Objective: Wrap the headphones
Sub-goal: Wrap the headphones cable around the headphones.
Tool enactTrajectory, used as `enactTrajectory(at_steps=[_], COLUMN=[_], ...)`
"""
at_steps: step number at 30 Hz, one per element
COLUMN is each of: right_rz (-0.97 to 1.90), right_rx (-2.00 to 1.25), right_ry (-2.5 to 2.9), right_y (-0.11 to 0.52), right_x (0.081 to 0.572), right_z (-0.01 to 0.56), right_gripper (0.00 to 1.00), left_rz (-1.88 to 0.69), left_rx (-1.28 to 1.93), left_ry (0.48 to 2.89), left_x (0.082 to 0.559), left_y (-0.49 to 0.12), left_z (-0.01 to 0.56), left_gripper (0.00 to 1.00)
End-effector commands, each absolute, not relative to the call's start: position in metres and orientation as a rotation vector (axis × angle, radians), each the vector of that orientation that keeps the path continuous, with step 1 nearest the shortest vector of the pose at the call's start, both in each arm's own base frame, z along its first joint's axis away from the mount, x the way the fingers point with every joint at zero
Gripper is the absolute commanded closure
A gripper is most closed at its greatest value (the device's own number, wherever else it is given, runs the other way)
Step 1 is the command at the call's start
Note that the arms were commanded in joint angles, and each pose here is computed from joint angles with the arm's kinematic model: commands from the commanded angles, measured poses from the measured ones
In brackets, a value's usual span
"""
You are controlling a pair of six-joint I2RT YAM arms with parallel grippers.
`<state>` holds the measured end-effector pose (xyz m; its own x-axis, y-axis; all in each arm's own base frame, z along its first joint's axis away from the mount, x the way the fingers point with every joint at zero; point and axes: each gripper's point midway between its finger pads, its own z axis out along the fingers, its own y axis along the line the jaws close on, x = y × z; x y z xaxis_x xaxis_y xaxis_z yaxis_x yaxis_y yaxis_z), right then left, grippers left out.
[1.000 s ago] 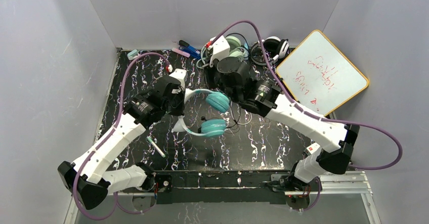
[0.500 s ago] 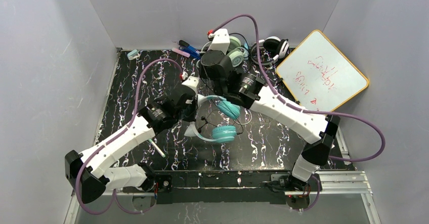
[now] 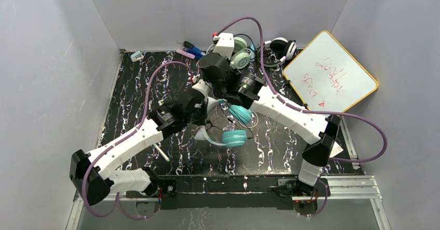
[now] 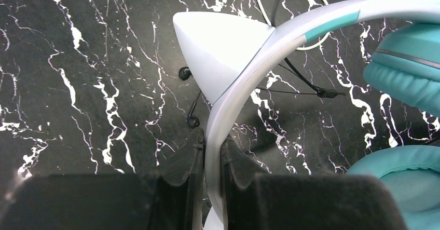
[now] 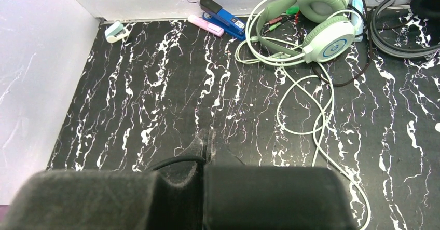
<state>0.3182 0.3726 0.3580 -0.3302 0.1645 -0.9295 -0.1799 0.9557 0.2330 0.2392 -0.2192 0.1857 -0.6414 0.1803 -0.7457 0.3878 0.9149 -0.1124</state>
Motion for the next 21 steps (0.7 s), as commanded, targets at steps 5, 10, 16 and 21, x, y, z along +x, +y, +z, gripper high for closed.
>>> enactTrajectory(at_steps=[5, 10, 16, 21], right_rz=[0.313, 0.308, 0.219, 0.233], right_rx=[0.102, 0.156, 0.212, 0.236], right_ry=[1.903, 1.954, 2.005, 2.032], right_y=[0.353, 0.336, 0.324, 0.322], right_x=[0.329, 0.344, 0.349, 0.356], right_z=[0.346, 0.327, 0.314, 0.307], right_gripper=[0.99, 0.99, 0.99, 0.99], left_rz=[-0.563, -0.743, -0.682, -0.686], left_rx=[0.418, 0.476, 0.421, 0.430], left_ry=[2.113, 2.072, 2.120, 2.146], left_x=[0.241, 0.223, 0.227, 0.227], left_y=[-0.251, -0.268, -0.260, -0.266], left_z=[0.237, 0.253, 0.243, 0.237], left_gripper=[1.00, 1.00, 1.00, 1.00])
